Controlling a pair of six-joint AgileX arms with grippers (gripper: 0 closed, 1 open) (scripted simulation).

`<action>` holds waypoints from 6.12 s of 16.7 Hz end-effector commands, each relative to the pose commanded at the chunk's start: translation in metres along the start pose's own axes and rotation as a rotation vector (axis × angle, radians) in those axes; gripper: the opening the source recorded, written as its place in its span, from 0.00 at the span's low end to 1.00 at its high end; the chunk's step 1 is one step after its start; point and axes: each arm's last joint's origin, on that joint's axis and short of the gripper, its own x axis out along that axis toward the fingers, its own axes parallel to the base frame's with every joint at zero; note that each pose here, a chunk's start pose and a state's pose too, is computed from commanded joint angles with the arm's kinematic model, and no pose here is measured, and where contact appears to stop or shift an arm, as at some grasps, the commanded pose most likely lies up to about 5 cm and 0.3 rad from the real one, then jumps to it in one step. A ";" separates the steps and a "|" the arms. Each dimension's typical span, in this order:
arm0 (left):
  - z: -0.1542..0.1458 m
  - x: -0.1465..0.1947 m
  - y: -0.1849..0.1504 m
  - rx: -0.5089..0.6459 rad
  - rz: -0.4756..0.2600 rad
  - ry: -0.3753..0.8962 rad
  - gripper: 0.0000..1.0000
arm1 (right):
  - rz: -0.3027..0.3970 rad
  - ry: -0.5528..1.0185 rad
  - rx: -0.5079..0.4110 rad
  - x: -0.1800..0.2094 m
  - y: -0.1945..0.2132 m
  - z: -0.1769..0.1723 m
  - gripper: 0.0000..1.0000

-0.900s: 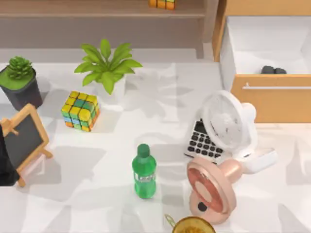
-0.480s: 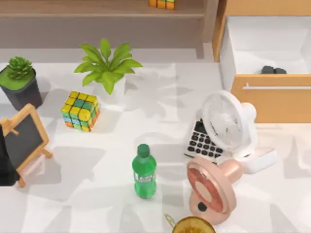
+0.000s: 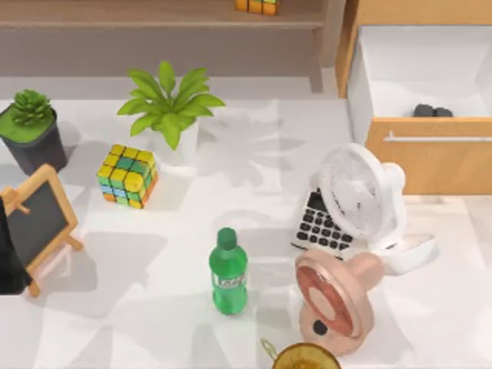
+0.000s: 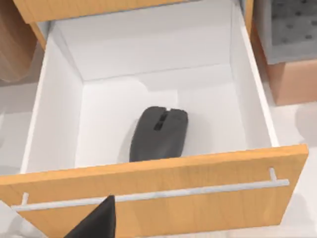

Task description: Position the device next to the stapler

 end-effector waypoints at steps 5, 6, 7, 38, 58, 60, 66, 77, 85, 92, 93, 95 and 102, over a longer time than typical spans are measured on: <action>0.000 0.000 0.000 0.000 0.000 0.000 1.00 | -0.061 0.360 0.059 0.107 0.029 0.065 1.00; 0.000 0.000 0.000 0.000 0.000 0.000 1.00 | -0.077 0.426 0.067 0.132 0.034 0.070 1.00; 0.000 0.000 0.000 0.000 0.000 0.000 1.00 | -0.093 0.488 0.074 0.157 0.039 0.072 1.00; 0.000 0.000 0.000 0.000 0.000 0.000 1.00 | -0.253 0.885 0.139 0.318 0.055 0.014 1.00; 0.000 0.000 0.000 0.000 0.000 0.000 1.00 | -0.252 0.886 0.139 0.334 0.053 -0.001 0.32; 0.000 0.000 0.000 0.000 0.000 0.000 1.00 | -0.252 0.886 0.139 0.334 0.053 -0.001 0.17; 0.000 0.000 0.000 0.000 0.000 0.000 1.00 | -0.252 0.886 0.139 0.334 0.053 -0.001 0.00; 0.000 0.000 0.000 0.000 0.000 0.000 1.00 | -0.195 0.847 0.056 0.302 0.058 0.023 0.00; 0.000 0.000 0.000 0.000 0.000 0.000 1.00 | -0.087 0.597 -0.108 0.183 0.010 0.091 0.00; 0.000 0.000 0.000 0.000 0.000 0.000 1.00 | -0.116 0.715 -0.165 0.101 -0.068 0.026 0.00; 0.000 0.000 0.000 0.000 0.000 0.000 1.00 | -0.117 0.747 -0.163 0.092 -0.077 0.010 0.00; 0.000 0.000 0.000 0.000 0.000 0.000 1.00 | -0.115 0.811 -0.152 0.077 -0.092 -0.023 0.00; 0.000 0.000 0.000 0.000 0.000 0.000 1.00 | -0.102 0.925 -0.106 0.038 -0.114 -0.117 0.00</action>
